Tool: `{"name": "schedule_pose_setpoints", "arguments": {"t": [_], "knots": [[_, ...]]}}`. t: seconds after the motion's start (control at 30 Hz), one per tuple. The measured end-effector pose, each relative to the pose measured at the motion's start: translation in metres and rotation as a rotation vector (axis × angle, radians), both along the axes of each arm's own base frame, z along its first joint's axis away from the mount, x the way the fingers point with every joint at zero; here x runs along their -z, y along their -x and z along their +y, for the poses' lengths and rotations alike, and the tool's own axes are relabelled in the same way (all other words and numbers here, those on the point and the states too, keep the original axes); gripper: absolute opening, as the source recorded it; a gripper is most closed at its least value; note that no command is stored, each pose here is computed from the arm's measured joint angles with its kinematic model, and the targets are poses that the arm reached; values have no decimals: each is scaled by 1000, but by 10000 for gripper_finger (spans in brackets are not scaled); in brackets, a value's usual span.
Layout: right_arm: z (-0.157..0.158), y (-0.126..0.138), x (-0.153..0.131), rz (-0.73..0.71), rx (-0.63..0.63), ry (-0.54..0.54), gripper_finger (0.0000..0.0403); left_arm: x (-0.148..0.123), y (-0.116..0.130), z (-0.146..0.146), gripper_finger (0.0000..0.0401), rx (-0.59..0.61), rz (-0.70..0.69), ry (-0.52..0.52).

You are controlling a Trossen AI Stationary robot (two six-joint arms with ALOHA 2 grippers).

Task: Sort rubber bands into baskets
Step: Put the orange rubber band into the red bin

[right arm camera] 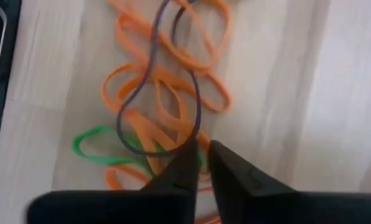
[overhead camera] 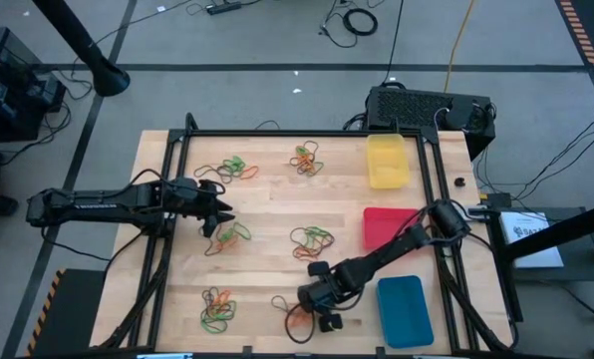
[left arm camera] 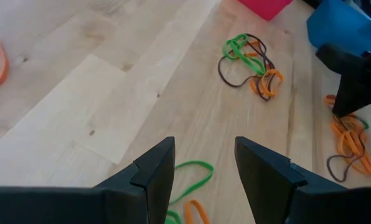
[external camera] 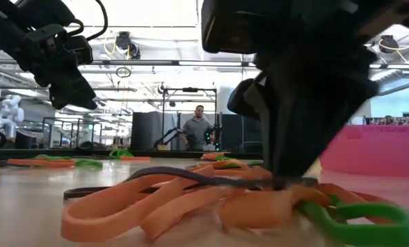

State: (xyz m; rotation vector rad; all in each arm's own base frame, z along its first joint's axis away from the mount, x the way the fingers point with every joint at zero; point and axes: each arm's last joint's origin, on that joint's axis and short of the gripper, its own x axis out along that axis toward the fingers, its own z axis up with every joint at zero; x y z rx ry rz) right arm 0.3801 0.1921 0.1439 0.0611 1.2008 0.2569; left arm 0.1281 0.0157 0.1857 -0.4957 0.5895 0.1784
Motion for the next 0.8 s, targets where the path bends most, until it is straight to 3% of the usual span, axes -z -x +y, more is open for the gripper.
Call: {"name": "schedule_pose_setpoints", "arguments": {"t": [0.43,0.63,0.8], "knots": [[-20,4,-62,-128,103,-73,3,0,0,0,175,0,-1,0],[-30,17,-85,-161,182,58,1,0,0,0,175,1,-2,-2],[-43,36,-100,-134,264,229,1,0,0,0,175,-4,-3,-7]]}}
